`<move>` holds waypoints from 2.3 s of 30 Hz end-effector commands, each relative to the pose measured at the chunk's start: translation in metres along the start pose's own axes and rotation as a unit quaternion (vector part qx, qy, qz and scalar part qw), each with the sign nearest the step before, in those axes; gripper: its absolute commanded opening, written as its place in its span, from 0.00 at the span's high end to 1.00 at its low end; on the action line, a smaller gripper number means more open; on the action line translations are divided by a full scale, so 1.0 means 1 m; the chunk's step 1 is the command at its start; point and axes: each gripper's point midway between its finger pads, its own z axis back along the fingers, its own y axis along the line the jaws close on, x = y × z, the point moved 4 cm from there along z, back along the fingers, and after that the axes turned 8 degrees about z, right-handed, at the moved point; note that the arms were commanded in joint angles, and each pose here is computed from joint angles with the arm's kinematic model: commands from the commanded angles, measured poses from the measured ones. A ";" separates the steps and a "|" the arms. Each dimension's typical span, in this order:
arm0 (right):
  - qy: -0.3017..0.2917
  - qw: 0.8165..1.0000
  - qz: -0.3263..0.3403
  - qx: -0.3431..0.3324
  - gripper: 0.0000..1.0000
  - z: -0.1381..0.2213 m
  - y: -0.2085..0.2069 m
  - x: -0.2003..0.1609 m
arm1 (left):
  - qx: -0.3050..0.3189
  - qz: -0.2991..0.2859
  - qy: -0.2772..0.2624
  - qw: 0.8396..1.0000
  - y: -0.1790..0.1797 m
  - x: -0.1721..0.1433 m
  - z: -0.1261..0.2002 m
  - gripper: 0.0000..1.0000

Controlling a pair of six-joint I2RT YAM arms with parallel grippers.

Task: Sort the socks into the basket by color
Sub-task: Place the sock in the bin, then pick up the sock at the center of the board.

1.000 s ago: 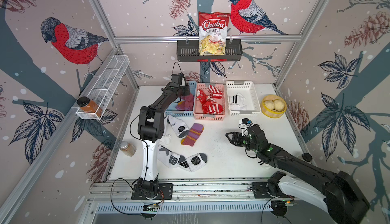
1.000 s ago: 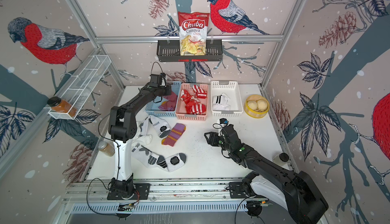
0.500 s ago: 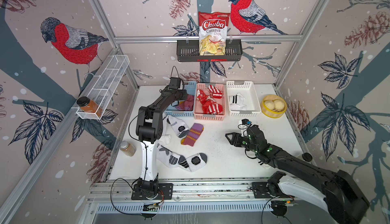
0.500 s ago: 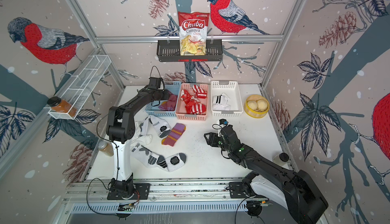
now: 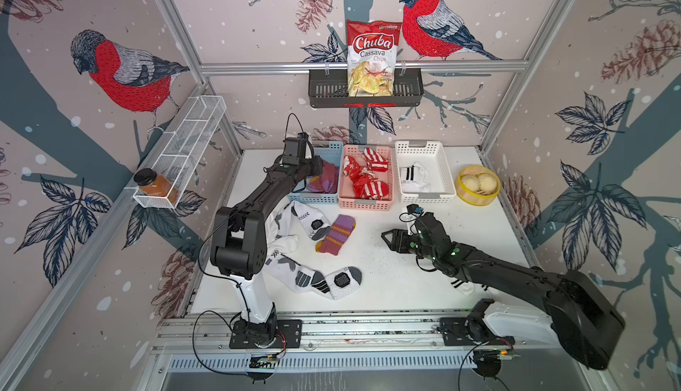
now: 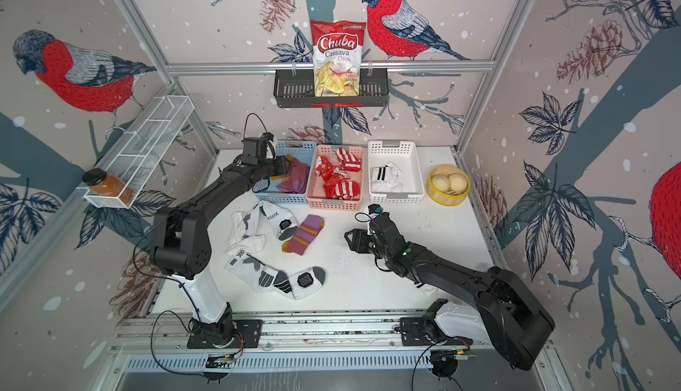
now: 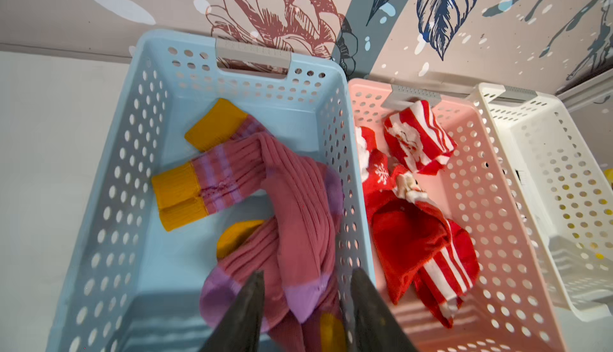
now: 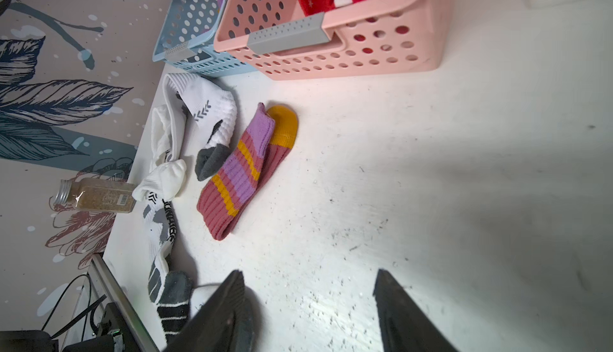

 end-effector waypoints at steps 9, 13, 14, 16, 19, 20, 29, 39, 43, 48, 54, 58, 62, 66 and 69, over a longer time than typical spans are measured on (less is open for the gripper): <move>-0.017 1.000 0.015 -0.002 0.35 -0.010 0.008 0.016 | -0.003 -0.019 -0.023 1.000 -0.031 -0.057 0.031 0.45; -0.019 1.000 0.015 -0.014 0.34 -0.007 0.004 0.017 | -0.018 -0.014 -0.035 0.999 -0.040 -0.074 0.050 0.42; -0.020 1.000 0.012 -0.021 0.33 -0.006 0.001 0.018 | -0.018 -0.013 -0.027 0.999 -0.038 -0.088 0.053 0.41; -0.024 0.999 0.008 -0.026 0.32 -0.002 -0.003 0.019 | -0.024 -0.010 -0.023 0.999 -0.038 -0.101 0.060 0.39; -0.037 0.999 0.001 -0.028 0.31 0.006 -0.009 0.023 | -0.025 -0.014 -0.015 0.999 -0.038 -0.122 0.069 0.37; -0.039 0.999 -0.001 -0.030 0.30 0.008 -0.012 0.023 | -0.024 -0.018 -0.011 0.999 -0.039 -0.130 0.072 0.36; -0.037 0.997 -0.019 -0.060 0.28 0.017 -0.035 0.016 | 0.021 -0.074 0.027 0.997 -0.045 -0.184 0.062 0.32; -0.044 0.995 -0.034 -0.077 0.24 0.027 -0.046 0.009 | 0.058 -0.122 0.072 0.988 -0.053 -0.222 0.028 0.30; -0.044 0.995 -0.037 -0.077 0.23 0.028 -0.048 0.008 | 0.064 -0.134 0.094 0.984 -0.054 -0.234 0.015 0.30; -0.044 0.995 -0.038 -0.080 0.23 0.028 -0.050 0.008 | 0.077 -0.138 0.113 0.981 -0.050 -0.244 0.005 0.30; -0.046 0.995 -0.040 -0.078 0.23 0.028 -0.051 0.007 | 0.077 -0.143 0.134 0.978 -0.049 -0.254 -0.005 0.37; -0.047 0.995 -0.041 -0.077 0.23 0.029 -0.051 0.006 | 0.075 -0.145 0.143 0.976 -0.050 -0.258 -0.009 0.45; -0.049 0.995 -0.043 -0.077 0.23 0.031 -0.052 0.005 | 0.071 -0.150 0.148 0.975 -0.050 -0.259 -0.008 0.57; -0.050 0.995 -0.042 -0.077 0.23 0.032 -0.053 0.004 | 0.064 -0.153 0.149 0.975 -0.052 -0.258 -0.004 0.67; -0.052 0.995 -0.042 -0.078 0.23 0.033 -0.053 0.004 | 0.056 -0.156 0.145 0.975 -0.055 -0.253 0.003 0.77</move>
